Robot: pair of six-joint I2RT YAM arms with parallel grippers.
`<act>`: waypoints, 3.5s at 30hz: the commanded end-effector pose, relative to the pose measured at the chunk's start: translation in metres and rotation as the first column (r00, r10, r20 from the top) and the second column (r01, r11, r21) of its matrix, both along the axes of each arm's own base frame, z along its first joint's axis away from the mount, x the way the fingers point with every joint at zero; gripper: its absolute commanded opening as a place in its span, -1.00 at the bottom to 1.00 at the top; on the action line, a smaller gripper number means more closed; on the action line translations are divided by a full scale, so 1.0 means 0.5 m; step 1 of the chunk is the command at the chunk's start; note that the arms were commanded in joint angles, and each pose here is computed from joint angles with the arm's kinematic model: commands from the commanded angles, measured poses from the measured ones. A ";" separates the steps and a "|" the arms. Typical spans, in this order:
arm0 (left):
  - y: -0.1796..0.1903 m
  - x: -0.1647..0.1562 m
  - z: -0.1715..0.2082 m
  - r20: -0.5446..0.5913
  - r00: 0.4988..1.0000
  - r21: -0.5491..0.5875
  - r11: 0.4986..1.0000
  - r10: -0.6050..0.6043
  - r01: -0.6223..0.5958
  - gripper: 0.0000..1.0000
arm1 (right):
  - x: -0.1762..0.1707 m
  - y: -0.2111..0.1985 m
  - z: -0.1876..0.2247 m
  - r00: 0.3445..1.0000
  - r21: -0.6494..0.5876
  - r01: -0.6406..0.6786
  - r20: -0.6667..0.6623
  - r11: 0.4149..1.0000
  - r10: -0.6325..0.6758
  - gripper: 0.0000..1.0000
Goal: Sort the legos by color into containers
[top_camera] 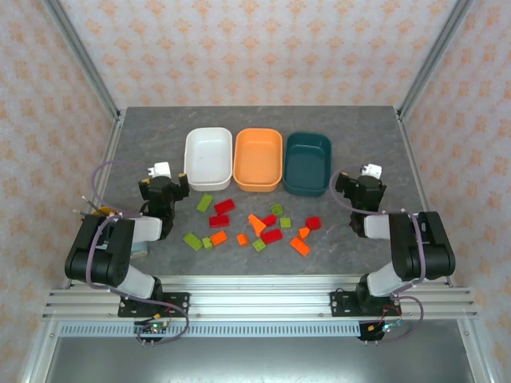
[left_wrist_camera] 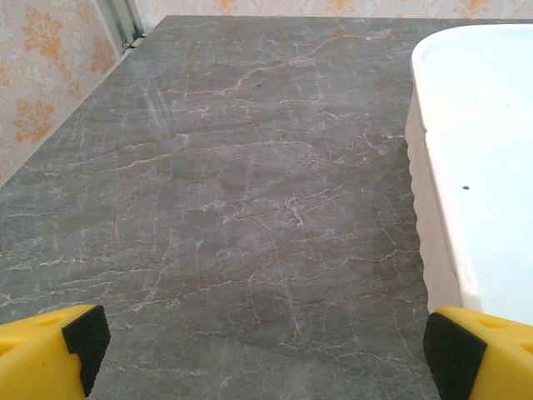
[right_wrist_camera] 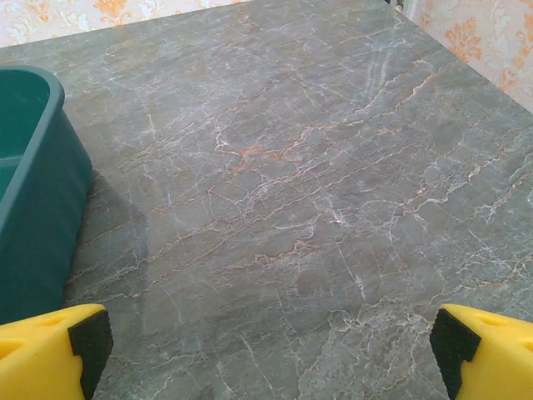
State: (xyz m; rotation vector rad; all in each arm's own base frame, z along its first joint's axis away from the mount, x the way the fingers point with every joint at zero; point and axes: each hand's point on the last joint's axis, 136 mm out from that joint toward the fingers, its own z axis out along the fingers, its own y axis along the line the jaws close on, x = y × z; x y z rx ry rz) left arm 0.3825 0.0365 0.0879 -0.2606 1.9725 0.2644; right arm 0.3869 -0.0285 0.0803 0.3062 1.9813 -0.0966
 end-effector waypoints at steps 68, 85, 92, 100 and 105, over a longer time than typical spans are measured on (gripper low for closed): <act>-0.532 -0.311 0.251 -0.217 0.776 -0.599 0.708 -0.593 0.374 0.95 | -0.309 0.313 -0.036 0.510 0.469 0.781 -0.860 0.412 0.014 0.64; -0.565 -0.319 0.276 -0.186 0.762 -0.577 0.697 -0.620 0.426 1.00 | -0.266 0.327 -0.098 0.460 0.418 0.804 -0.888 0.422 0.003 0.00; -0.556 -0.311 0.308 -0.152 0.791 -0.582 0.700 -0.593 0.414 1.00 | -0.252 0.280 0.000 0.559 0.430 0.719 -0.825 0.546 -0.085 -0.20; -0.541 -0.240 0.365 -0.128 0.849 -0.631 0.702 -0.513 0.329 1.00 | -0.115 0.302 0.141 0.726 0.476 0.448 -0.688 0.756 0.003 -0.20; -0.513 -0.178 0.366 -0.168 0.882 -0.648 0.724 -0.440 0.238 1.00 | 0.009 0.352 0.087 0.675 0.466 0.436 -0.735 0.770 0.063 -0.23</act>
